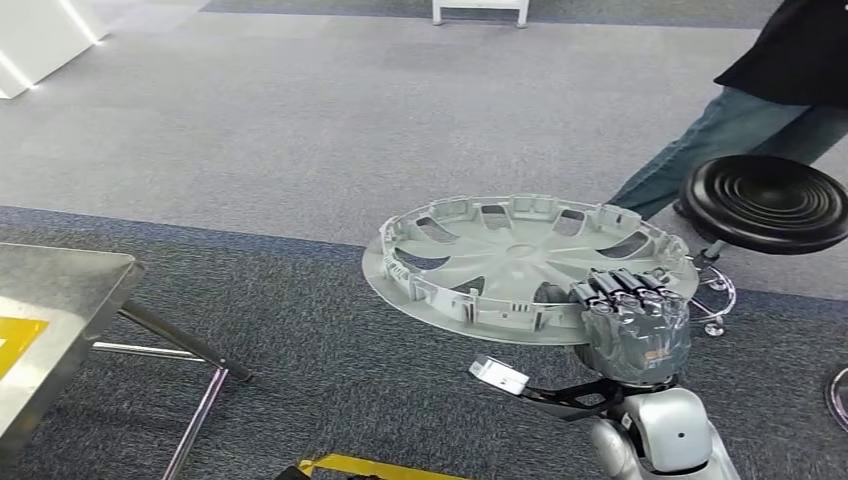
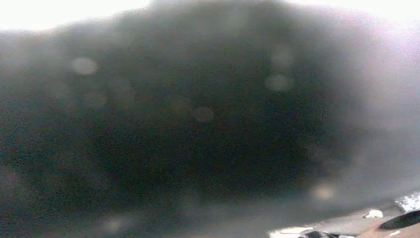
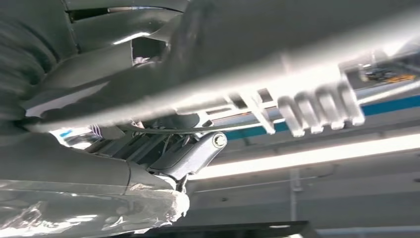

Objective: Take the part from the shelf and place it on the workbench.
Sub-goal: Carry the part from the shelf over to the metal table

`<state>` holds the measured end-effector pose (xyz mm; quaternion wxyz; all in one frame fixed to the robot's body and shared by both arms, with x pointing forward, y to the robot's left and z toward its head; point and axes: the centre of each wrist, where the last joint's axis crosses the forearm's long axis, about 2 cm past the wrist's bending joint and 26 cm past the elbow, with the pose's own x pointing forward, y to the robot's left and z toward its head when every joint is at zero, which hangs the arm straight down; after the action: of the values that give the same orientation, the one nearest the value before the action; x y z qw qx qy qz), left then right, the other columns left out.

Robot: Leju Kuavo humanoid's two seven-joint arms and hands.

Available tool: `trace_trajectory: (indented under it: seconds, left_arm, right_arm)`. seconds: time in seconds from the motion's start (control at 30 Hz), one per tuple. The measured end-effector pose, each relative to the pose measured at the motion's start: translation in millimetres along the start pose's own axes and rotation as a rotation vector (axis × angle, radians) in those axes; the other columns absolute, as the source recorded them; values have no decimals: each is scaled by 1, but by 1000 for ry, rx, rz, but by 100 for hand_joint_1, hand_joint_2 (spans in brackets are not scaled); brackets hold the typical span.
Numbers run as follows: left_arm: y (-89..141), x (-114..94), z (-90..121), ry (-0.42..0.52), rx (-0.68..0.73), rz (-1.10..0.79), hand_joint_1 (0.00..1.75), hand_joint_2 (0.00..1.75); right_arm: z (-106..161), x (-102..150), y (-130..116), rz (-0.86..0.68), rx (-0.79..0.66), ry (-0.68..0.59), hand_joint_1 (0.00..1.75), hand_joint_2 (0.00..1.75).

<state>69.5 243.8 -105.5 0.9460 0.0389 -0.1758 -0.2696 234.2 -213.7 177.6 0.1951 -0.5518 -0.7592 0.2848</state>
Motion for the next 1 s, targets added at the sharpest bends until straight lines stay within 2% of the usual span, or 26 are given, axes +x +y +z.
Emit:
trace_trajectory:
  seconds: [1.0]
  left_arm:
    - [-1,-2,0,8,1,4,0,0]
  right_arm:
    - [1,1,4,-4,14,11,175,175]
